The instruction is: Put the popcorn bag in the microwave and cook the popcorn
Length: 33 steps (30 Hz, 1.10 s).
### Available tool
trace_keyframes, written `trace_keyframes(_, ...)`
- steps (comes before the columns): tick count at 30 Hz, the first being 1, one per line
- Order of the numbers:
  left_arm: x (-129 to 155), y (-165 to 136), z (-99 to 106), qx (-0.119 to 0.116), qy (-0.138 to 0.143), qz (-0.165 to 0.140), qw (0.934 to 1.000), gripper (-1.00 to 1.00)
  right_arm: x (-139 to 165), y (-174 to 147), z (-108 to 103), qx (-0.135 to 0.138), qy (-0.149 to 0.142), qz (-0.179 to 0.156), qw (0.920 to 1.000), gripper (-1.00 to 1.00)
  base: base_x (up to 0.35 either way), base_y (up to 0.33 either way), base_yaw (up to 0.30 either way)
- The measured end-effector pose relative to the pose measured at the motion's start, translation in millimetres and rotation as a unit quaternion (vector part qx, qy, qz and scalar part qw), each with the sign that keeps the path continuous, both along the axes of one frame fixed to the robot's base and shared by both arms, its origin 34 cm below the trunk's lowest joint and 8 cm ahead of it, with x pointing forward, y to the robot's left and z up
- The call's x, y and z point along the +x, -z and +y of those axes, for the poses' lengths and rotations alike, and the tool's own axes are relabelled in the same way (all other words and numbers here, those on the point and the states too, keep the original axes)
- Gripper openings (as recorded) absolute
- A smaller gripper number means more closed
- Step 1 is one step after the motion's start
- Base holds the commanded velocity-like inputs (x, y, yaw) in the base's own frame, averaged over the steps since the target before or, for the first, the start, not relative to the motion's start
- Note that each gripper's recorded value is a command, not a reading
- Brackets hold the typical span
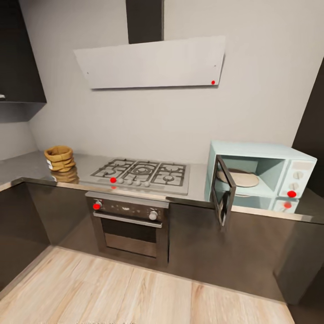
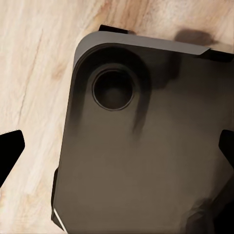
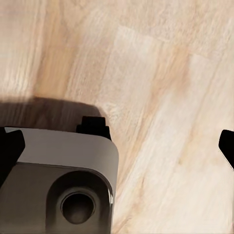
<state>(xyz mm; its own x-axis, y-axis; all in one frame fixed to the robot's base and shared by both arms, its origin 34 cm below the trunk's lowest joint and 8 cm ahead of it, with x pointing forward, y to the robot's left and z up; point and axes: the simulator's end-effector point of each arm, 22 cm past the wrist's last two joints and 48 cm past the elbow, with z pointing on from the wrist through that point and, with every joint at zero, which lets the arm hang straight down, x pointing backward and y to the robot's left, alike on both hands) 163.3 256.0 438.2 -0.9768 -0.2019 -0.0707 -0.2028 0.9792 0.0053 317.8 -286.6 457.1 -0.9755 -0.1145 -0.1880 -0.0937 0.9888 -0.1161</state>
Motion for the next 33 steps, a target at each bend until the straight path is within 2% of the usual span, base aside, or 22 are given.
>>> trace_keyframes(33,0.7,0.0,-0.1,0.000,0.000,-0.001,1.0000,1.00,1.5,-0.7,-1.1,-0.001,-0.001,-0.002,1.0000,1.00,0.000,0.000,0.274)
